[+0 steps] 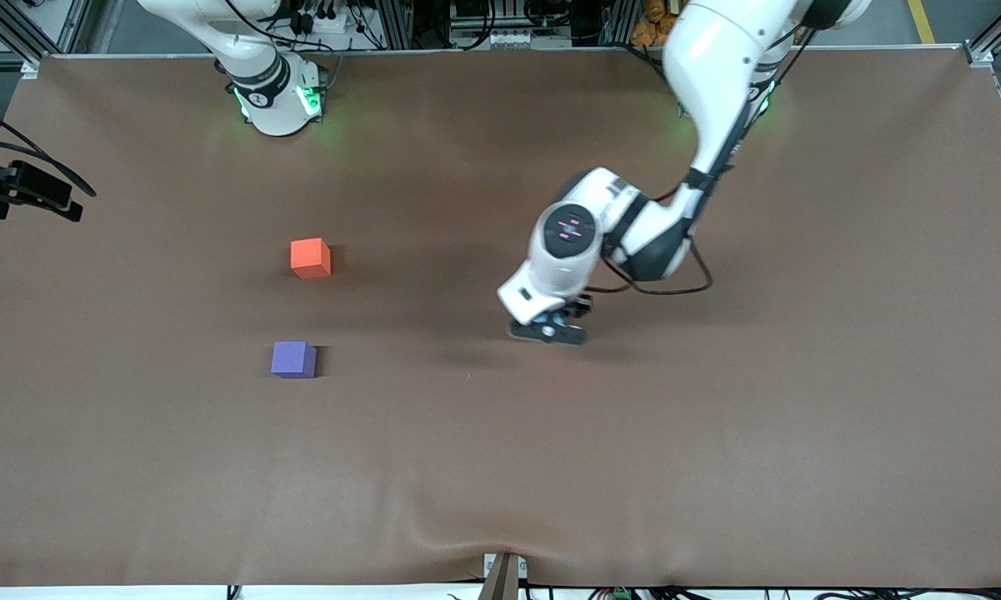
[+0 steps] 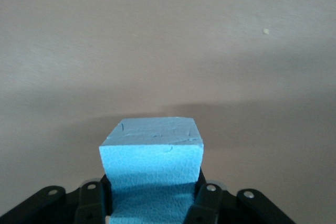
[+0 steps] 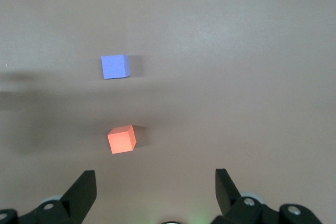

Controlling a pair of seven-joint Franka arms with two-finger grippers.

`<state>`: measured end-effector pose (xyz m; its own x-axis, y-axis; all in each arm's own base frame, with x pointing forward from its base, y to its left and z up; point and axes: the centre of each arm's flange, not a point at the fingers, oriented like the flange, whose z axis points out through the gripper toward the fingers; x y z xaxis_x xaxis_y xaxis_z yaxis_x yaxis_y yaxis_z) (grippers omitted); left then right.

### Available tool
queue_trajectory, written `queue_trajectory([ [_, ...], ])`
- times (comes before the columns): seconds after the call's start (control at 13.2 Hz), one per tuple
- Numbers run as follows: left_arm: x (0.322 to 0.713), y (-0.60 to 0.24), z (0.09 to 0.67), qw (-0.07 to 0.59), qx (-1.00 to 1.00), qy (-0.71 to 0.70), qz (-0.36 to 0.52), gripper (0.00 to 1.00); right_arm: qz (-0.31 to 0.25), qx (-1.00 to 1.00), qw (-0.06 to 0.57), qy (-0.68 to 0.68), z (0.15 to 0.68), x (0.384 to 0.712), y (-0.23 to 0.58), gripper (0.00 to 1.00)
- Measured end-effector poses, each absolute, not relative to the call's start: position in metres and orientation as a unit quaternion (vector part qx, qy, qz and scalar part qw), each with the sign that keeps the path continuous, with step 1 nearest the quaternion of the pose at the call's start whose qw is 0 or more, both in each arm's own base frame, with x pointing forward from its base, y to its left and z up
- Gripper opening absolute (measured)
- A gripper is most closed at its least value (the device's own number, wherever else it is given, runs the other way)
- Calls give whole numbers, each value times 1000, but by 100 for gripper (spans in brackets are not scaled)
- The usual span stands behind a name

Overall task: Place blue block between orange and purple blocks
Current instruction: 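Carry the light-blue cube with the left gripper toward the table middle, then set down the blue cube with the left gripper while the right gripper approaches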

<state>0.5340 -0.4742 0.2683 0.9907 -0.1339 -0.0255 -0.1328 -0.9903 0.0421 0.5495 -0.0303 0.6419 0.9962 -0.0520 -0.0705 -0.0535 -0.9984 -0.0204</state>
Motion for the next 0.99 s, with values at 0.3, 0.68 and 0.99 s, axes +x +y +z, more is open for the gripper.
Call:
queue_trajectory([
  [0.3,515,-510,226,12,998,-63,-29,54,37,-999,11,23,639,552,-27,100],
  [0.68,497,-529,206,5,999,-23,-37,54,39,-999,19,-4,605,579,8,100],
  [0.99,497,-531,206,7,999,-23,-32,67,88,-993,71,-18,543,605,43,100],
])
